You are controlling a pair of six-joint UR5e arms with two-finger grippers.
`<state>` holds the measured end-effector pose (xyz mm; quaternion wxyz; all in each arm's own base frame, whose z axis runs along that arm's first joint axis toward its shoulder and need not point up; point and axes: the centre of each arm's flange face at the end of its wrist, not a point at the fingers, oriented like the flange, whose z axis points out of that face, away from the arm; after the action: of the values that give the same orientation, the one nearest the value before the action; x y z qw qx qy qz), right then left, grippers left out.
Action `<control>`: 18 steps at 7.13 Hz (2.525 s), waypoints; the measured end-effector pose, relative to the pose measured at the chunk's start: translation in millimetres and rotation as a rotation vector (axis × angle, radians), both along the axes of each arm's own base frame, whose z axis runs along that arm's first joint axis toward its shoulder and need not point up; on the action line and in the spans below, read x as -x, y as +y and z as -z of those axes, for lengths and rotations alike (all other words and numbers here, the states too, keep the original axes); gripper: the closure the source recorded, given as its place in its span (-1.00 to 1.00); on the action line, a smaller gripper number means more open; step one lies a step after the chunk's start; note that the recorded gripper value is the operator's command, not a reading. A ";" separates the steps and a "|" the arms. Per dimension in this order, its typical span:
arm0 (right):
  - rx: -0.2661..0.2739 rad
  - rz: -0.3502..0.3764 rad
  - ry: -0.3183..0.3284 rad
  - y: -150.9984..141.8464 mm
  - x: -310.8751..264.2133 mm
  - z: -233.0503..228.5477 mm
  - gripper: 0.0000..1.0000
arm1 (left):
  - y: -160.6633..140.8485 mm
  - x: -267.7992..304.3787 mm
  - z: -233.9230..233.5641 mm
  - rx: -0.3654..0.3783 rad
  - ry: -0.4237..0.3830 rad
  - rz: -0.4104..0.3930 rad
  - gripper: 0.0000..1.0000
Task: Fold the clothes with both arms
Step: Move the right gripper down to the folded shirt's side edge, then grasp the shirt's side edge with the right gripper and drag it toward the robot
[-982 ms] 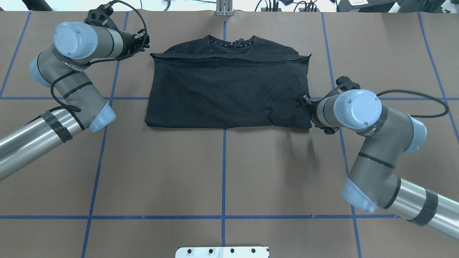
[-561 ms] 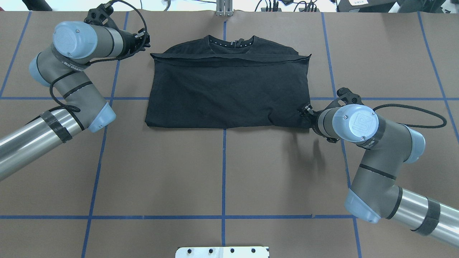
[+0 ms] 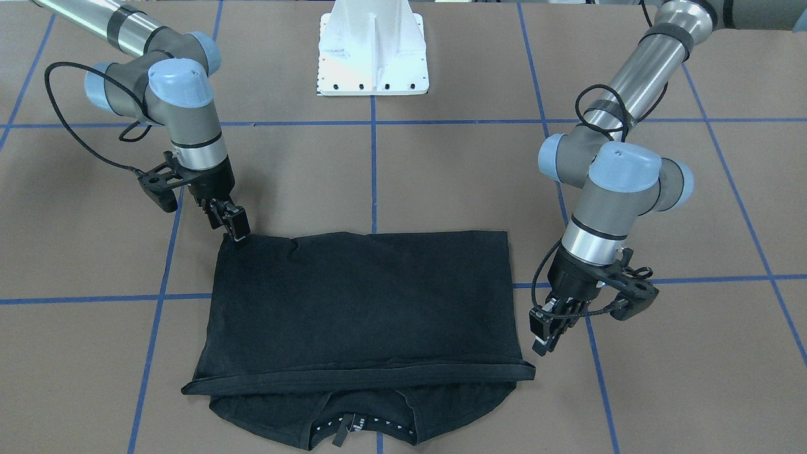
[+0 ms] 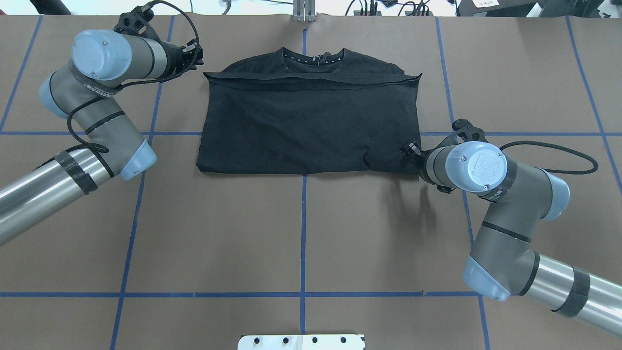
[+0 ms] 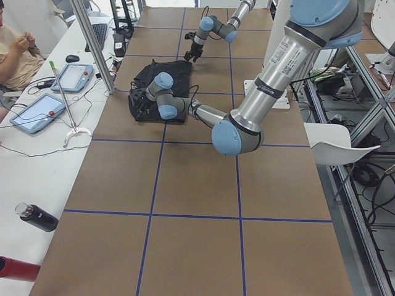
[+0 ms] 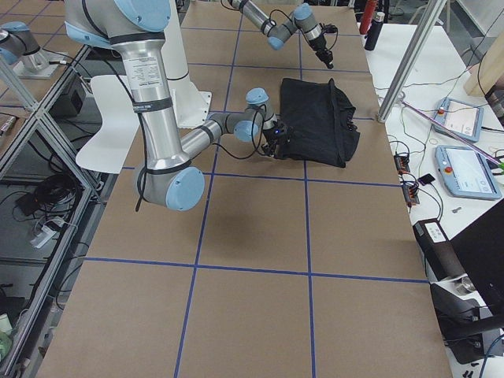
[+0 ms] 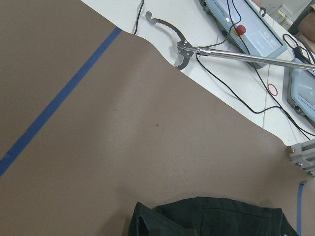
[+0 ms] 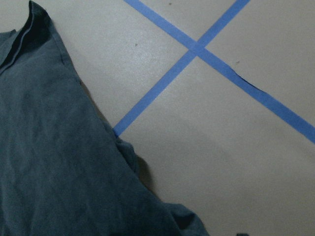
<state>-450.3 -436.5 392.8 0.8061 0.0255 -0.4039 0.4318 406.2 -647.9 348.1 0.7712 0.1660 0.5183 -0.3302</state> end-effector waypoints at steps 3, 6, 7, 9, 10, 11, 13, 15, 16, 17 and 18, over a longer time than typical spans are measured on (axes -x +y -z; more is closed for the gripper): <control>0.001 -0.017 -0.029 -3.0 2.0 -4.5 1.00 | 0.7 -1.0 -0.4 0.000 0.000 -0.001 0.39; -0.001 -0.010 -0.033 -2.0 -2.2 -6.5 1.00 | 1.6 -3.0 -0.4 -0.003 0.003 -0.003 0.37; 0.001 -0.003 -0.040 0.5 -6.1 -5.5 1.00 | 1.9 -3.7 -0.2 -0.004 0.004 -0.004 0.37; 0.010 0.023 -0.070 16.3 -26.6 0.2 1.00 | 2.1 -4.3 0.0 -0.004 0.005 -0.005 0.37; 0.011 0.034 -0.086 30.0 -45.8 3.1 1.00 | 2.0 -4.4 0.5 -0.004 0.005 -0.005 0.37; 0.013 0.047 -0.104 47.2 -68.1 7.5 1.00 | 2.3 -4.3 2.4 -0.006 0.008 -0.006 0.37; 0.069 0.174 -0.158 101.0 -95.5 17.6 1.00 | 7.9 -1.2 21.9 -0.028 0.037 -0.011 0.37; 0.159 0.430 -0.225 174.6 -75.2 35.1 1.00 | 23.4 3.5 52.6 -0.049 0.098 -0.069 0.36; 0.192 0.552 -0.243 214.7 -63.4 43.1 0.58 | 31.7 6.9 65.2 -0.054 0.130 -0.093 0.36; 0.209 0.650 -0.252 251.6 -57.0 50.5 -0.90 | 39.0 9.3 74.6 -0.051 0.159 -0.118 0.36; 0.220 0.720 -0.259 279.4 -52.7 57.1 -1.00 | 44.5 10.3 80.5 -0.046 0.180 -0.144 0.35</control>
<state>-397.5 -157.1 335.7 0.8461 -0.2588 -0.4368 0.1622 396.0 -603.4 267.6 0.7393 0.1155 0.6035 -0.2754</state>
